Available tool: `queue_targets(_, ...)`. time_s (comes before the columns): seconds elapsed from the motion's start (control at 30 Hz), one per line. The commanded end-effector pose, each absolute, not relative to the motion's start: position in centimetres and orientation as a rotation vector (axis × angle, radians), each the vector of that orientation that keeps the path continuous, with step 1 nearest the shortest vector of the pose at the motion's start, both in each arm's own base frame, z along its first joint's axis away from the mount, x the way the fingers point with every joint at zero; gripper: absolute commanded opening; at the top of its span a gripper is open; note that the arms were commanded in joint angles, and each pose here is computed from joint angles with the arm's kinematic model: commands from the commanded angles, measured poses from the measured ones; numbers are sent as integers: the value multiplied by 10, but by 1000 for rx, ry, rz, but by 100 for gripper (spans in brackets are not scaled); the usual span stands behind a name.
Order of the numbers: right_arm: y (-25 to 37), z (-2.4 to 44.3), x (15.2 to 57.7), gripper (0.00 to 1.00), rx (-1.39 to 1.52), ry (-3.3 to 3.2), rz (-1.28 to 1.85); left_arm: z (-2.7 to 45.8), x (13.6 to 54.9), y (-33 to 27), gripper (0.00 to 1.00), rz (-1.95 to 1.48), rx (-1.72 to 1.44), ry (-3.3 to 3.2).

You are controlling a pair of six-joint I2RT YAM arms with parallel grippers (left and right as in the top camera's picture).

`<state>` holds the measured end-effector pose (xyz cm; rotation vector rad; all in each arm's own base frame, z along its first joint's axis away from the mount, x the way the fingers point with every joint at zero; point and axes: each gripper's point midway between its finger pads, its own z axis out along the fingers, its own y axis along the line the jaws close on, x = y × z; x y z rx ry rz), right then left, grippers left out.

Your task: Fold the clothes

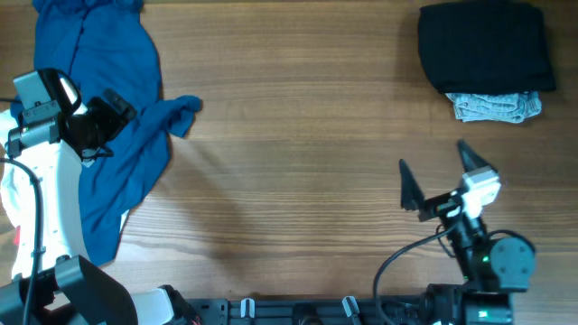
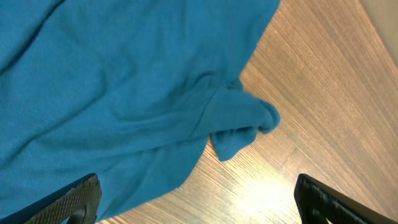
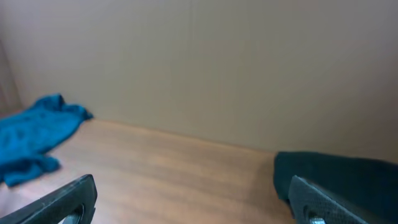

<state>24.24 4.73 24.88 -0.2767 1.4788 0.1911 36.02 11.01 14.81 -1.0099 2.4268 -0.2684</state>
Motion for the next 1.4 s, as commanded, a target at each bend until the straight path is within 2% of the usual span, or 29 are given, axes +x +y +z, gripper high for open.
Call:
queue_targets(0.0,43,229,237,100,-304,1438,107,147,361,111,100,-278,-1028,2421)
queue_targets(0.4,33,181,243,100,-269,1523,58,147,361,111,100,-278,-1028,2421)
queue_targets(1.17,33,181,243,99,-269,1524,58,149,361,111,100,-278,-1025,2416)
queue_targets(1.37,33,181,243,99,-268,1524,59,178,356,110,100,-269,-985,2346)
